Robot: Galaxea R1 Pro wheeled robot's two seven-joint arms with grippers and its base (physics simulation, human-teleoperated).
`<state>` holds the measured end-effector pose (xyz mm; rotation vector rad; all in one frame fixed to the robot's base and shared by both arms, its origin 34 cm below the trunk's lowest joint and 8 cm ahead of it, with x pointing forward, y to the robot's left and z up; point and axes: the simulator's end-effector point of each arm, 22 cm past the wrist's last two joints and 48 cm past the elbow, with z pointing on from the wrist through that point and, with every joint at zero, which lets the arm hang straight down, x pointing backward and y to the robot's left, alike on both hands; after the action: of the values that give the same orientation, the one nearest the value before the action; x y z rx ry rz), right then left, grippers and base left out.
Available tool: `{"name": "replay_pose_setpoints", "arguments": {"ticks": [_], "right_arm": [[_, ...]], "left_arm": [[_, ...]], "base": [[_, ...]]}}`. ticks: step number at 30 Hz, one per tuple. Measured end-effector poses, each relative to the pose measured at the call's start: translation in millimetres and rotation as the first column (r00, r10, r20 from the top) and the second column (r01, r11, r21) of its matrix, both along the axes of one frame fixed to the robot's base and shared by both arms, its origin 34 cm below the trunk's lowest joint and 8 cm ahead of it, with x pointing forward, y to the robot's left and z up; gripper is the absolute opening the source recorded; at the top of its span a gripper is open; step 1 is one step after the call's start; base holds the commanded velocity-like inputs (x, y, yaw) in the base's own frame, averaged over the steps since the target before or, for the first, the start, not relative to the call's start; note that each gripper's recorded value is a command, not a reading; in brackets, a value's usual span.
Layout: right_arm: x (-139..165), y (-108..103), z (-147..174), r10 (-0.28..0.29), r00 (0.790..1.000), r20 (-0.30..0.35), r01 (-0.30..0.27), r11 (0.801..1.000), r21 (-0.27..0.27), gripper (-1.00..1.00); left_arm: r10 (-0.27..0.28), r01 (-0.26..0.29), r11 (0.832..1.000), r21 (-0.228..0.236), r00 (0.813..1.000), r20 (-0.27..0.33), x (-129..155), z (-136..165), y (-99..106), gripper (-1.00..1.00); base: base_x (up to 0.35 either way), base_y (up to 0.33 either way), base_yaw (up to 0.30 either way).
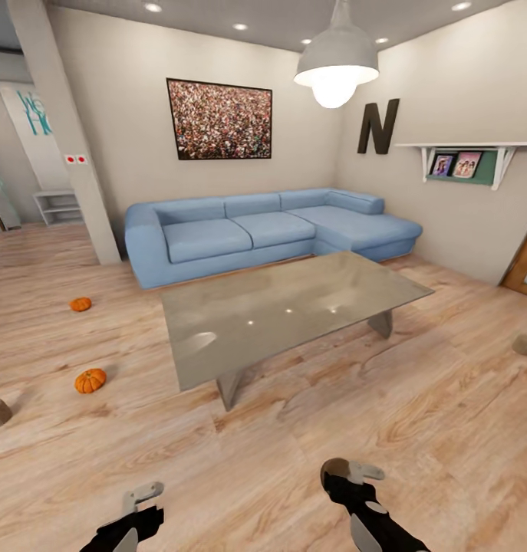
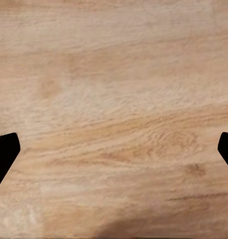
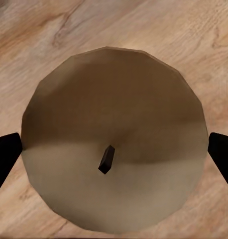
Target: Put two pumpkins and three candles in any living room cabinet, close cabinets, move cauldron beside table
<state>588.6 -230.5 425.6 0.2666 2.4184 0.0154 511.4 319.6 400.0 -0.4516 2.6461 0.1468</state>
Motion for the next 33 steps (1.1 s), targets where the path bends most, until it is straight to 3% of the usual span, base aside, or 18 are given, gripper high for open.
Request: {"name": "replay_pose_setpoints", "arguments": {"ticks": [25,33], "right_arm": [[0,1,0,0.003,1.000,0.000,-0.003,1.000,0.000,-1.00],[-11,-1,-8,0.003,1.000,-0.026,-0.003,1.000,-0.007,-1.00]], "left_arm": [[0.000,0.000,1.000,0.000,1.000,0.001,0,0,0,1.00],[0.002,-0.002,1.000,0.000,1.000,0.002,0,0,0,1.00]], "base": [[-0.009,0.078,0.286],[-0.036,0.036,0.286]]}}
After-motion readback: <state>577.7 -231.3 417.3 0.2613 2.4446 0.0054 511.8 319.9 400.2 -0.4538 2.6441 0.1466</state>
